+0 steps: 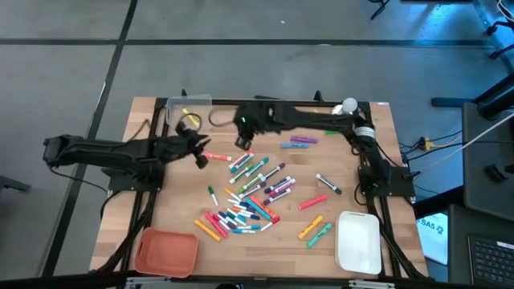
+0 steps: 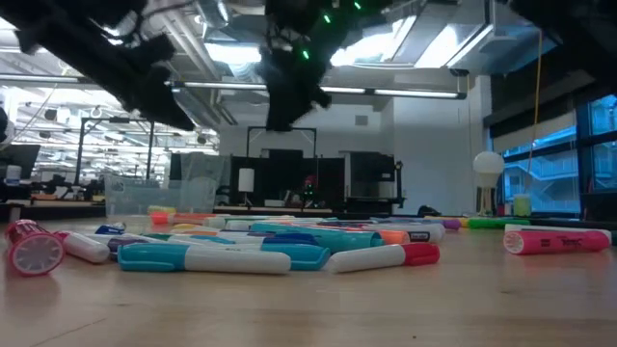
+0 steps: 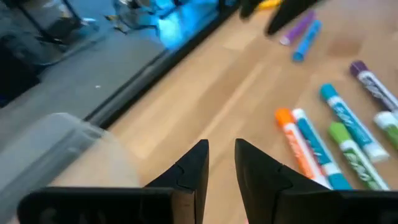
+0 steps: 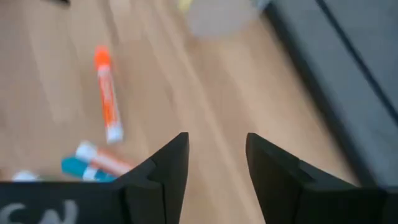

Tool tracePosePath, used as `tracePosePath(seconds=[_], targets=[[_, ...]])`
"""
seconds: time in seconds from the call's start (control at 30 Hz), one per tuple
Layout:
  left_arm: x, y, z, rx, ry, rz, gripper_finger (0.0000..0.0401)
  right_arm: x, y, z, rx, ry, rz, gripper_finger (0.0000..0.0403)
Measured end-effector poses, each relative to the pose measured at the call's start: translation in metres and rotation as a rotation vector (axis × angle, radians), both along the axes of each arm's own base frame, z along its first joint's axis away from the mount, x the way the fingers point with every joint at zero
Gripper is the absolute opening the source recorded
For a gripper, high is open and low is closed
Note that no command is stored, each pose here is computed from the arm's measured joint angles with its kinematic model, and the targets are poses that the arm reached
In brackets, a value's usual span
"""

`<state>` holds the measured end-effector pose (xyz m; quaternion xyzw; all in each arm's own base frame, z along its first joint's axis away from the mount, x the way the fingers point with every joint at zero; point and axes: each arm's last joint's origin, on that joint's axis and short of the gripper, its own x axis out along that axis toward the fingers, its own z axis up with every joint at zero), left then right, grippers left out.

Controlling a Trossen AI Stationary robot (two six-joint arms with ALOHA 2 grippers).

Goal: Pick & Place Markers
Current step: Put the top right blue pen into the transparent bin

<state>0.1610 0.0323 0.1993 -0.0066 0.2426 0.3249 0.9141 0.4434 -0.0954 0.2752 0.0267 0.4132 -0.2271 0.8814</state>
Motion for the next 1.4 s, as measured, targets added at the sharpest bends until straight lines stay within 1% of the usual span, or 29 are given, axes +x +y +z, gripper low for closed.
tracePosePath(seconds=[0.07,0.13,0.27,0.33,0.4,0.47,0.57,0.63,0.7,0.77,0.87,0.93,1.0,1.13,1.23,1.3,1.33,1.4], targets=[[0.009,0.000,-0.005,-0.010,0.010,-0.026,0.0075,-0.016,0.011,-0.018,0.031,-0.027,-0.024,0.0158],[0.018,0.000,-0.007,-0.010,0.002,-0.094,0.0075,-0.037,0.024,-0.026,0.064,-0.105,-0.055,0.0158],[0.041,-0.003,-0.009,-0.048,-0.108,-0.279,0.0075,-0.084,0.052,-0.038,0.139,-0.280,-0.110,0.0158],[0.053,-0.003,-0.010,-0.048,-0.160,-0.340,0.0075,-0.110,0.067,-0.043,0.135,-0.343,-0.149,0.0158],[0.069,-0.001,-0.010,-0.023,-0.177,-0.359,0.0075,-0.136,0.079,-0.043,0.104,-0.400,-0.204,0.0158],[0.088,0.003,-0.009,0.005,-0.171,-0.363,0.0075,-0.160,0.088,-0.047,0.085,-0.417,-0.256,0.0158],[0.118,0.014,-0.014,0.038,-0.121,-0.358,0.0075,-0.189,0.096,-0.058,0.093,-0.429,-0.307,0.0158],[0.138,0.021,-0.017,0.056,-0.090,-0.369,0.0075,-0.203,0.100,-0.060,0.116,-0.463,-0.327,0.0158],[0.160,0.030,-0.020,0.068,-0.071,-0.383,0.0075,-0.214,0.103,-0.063,0.138,-0.473,-0.325,0.0158],[0.180,0.040,-0.021,0.045,-0.082,-0.413,0.0075,-0.225,0.106,-0.065,0.138,-0.452,-0.325,0.0158],[0.213,0.054,-0.020,-0.055,-0.087,-0.499,0.0075,-0.239,0.109,-0.064,0.101,-0.444,-0.356,0.0158],[0.234,0.061,-0.022,-0.103,-0.035,-0.537,0.0075,-0.248,0.110,-0.066,0.050,-0.430,-0.386,0.0158],[0.254,0.067,-0.026,-0.102,0.043,-0.561,0.0075,-0.253,0.109,-0.065,0.013,-0.428,-0.401,0.0158],[0.289,0.073,-0.033,-0.103,0.154,-0.600,0.0081,-0.258,0.105,-0.050,-0.028,-0.472,-0.401,0.0158],[0.310,0.074,-0.038,-0.107,0.200,-0.644,0.0103,-0.262,0.103,-0.032,-0.059,-0.525,-0.392,0.0158],[0.320,0.076,-0.042,-0.112,0.234,-0.655,0.0129,-0.264,0.102,-0.023,-0.081,-0.561,-0.399,0.0158],[0.324,0.078,-0.044,-0.122,0.253,-0.652,0.0143,-0.264,0.102,-0.019,-0.091,-0.572,-0.395,0.0158],[0.330,0.084,-0.047,-0.129,0.280,-0.609,0.0171,-0.264,0.102,-0.014,-0.103,-0.590,-0.382,0.0158]])
